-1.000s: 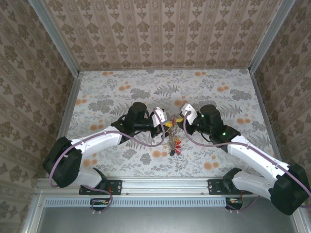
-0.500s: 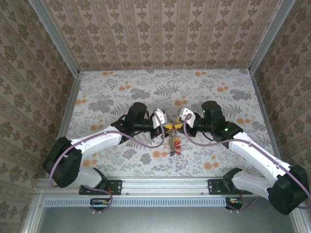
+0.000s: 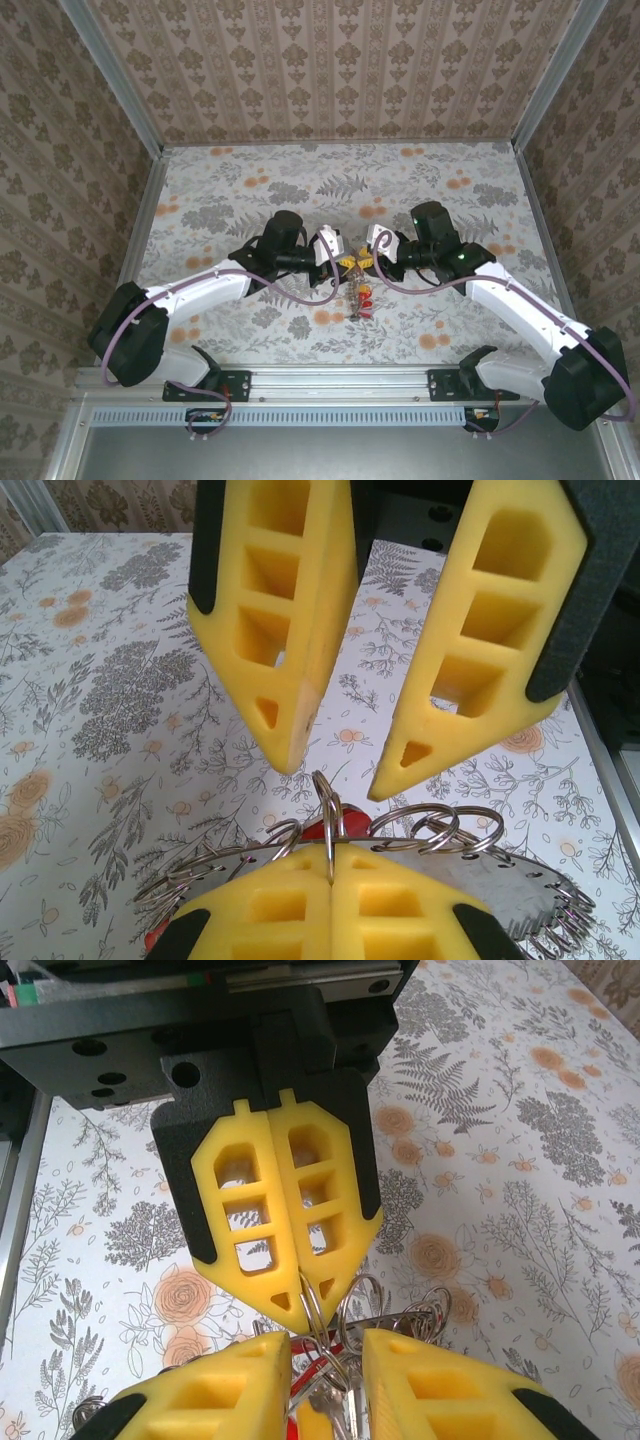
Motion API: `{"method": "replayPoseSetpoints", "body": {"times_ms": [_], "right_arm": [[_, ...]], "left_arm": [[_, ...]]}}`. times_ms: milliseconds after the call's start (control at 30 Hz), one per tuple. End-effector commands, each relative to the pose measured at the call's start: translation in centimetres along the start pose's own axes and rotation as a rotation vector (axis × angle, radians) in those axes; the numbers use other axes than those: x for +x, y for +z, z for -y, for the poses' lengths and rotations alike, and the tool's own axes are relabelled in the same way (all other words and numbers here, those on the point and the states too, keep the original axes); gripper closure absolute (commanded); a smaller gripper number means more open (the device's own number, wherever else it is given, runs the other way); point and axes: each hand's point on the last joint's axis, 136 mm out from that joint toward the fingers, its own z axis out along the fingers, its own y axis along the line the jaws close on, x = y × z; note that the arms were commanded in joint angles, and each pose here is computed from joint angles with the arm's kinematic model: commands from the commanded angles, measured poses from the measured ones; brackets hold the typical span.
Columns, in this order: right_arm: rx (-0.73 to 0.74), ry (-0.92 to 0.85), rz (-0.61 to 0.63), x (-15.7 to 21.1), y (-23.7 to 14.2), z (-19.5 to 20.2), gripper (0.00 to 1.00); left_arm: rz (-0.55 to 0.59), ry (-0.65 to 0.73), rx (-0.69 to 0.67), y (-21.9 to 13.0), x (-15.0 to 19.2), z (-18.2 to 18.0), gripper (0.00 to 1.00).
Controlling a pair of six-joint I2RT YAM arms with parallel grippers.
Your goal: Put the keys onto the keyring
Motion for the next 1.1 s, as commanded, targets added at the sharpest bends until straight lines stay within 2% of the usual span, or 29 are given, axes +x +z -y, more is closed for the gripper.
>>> {"method": "replayPoseSetpoints", "body": {"times_ms": [0,567,833,900,967,1067], "right_arm": [[-0.022,-0.025,0.021,-0.9,-0.1,0.1,0.72],[-0.064,-0.019,0.014,-0.5,0.4,-0.2,0.8],[-0.068,-0.016,0.013,-0.5,0.4,-0.2,0.91],[-0.065,-0.021,0.017,-0.9,0.2,-0.2,0.96],[-0.062,-0.021,0.011,-1.0,0.0,-0.1,0.99],[-0.06,-0.034,-0.007,-1.0,-0.2,-0.2,1.0]], "left_arm": [[0.079,0.079,0.028,-0.4,-3.4,0.4,1.0],[0.087,0.084,0.032,-0.3,-3.7,0.3,1.0],[0.088,0.08,0.021,-0.3,-3.7,0.1,1.0],[0.078,0.075,0.011,-0.2,-3.5,-0.1,0.97],[0.068,0.074,0.001,-0.3,-3.3,-0.3,0.9],[0.049,0.078,-0.021,-0.4,-3.1,-0.6,0.84]]}}
